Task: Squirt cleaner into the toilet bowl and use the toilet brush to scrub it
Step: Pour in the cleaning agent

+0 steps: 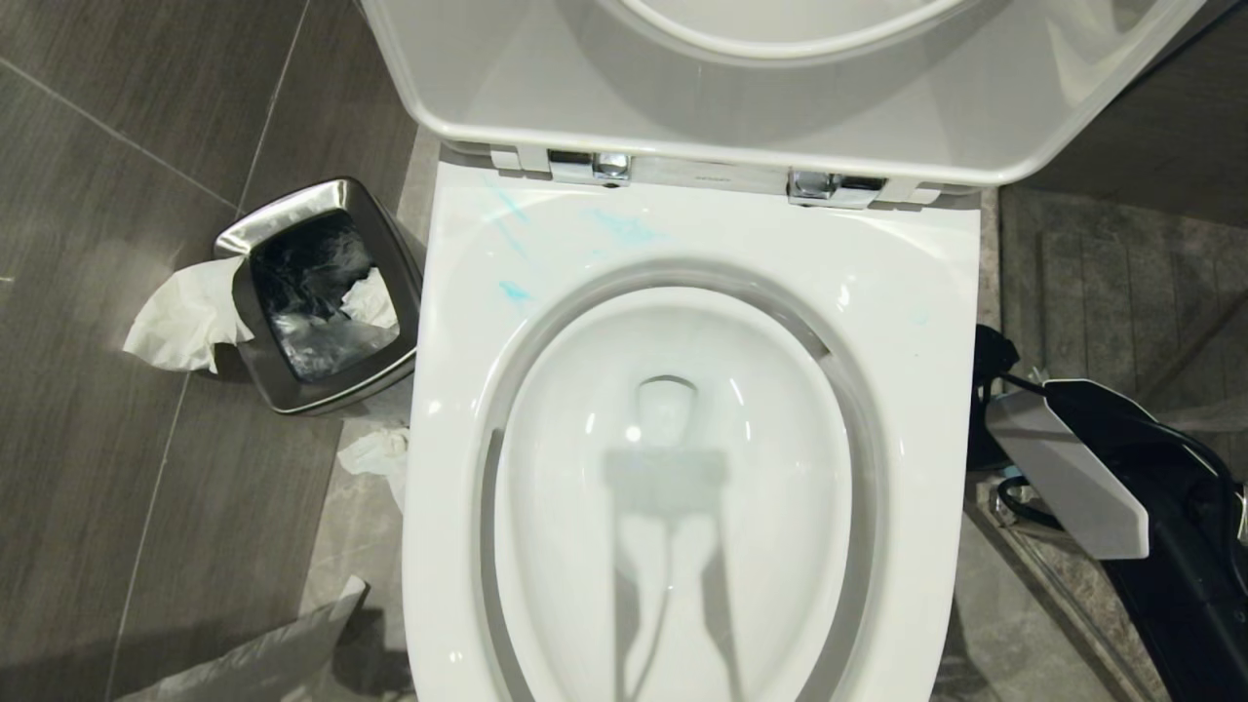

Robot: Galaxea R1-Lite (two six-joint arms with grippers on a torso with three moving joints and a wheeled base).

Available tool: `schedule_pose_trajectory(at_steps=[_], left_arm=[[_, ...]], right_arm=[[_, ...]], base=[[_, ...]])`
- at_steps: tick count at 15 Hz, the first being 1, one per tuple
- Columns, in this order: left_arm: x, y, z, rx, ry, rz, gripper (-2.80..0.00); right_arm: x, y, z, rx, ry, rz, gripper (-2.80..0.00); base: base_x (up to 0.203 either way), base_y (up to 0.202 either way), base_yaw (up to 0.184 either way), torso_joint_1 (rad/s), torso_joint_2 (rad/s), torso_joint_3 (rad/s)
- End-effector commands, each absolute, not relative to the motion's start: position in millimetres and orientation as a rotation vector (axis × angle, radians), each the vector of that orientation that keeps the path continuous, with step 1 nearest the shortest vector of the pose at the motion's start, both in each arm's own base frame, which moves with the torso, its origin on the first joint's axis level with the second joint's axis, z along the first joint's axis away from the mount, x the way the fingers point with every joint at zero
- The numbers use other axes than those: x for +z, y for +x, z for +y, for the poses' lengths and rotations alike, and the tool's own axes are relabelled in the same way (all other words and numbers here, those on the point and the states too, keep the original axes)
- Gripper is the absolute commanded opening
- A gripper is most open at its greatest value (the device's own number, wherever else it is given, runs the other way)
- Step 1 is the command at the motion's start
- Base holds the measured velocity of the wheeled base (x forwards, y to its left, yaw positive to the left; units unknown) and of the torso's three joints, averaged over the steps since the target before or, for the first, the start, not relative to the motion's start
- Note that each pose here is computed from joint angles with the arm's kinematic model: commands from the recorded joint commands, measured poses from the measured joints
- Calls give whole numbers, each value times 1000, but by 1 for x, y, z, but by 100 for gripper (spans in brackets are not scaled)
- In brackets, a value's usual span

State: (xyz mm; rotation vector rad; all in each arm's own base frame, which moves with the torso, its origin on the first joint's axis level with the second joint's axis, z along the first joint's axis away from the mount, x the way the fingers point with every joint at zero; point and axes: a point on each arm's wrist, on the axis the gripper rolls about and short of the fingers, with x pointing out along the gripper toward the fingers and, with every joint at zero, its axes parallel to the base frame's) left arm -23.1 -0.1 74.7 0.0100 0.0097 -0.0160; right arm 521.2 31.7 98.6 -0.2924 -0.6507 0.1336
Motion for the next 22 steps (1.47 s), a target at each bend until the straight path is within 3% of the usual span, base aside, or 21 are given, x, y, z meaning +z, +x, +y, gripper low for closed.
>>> schedule_pose_trajectory(at_steps=[1,11,22], left_arm=[[75,-23,0,-16,10,11,-280],[74,-23,0,-16,10,12,-280],[75,-23,0,-17,11,12,-280]], right_arm=[[98,522,32,132,-295,-669,-280],[107,523,30,112,-296,-699,-280],[193,491,9,13,-293,-805,-280]], base=[[0,0,0,0,0,0],[0,0,0,0,0,0],[0,0,0,0,0,0]])
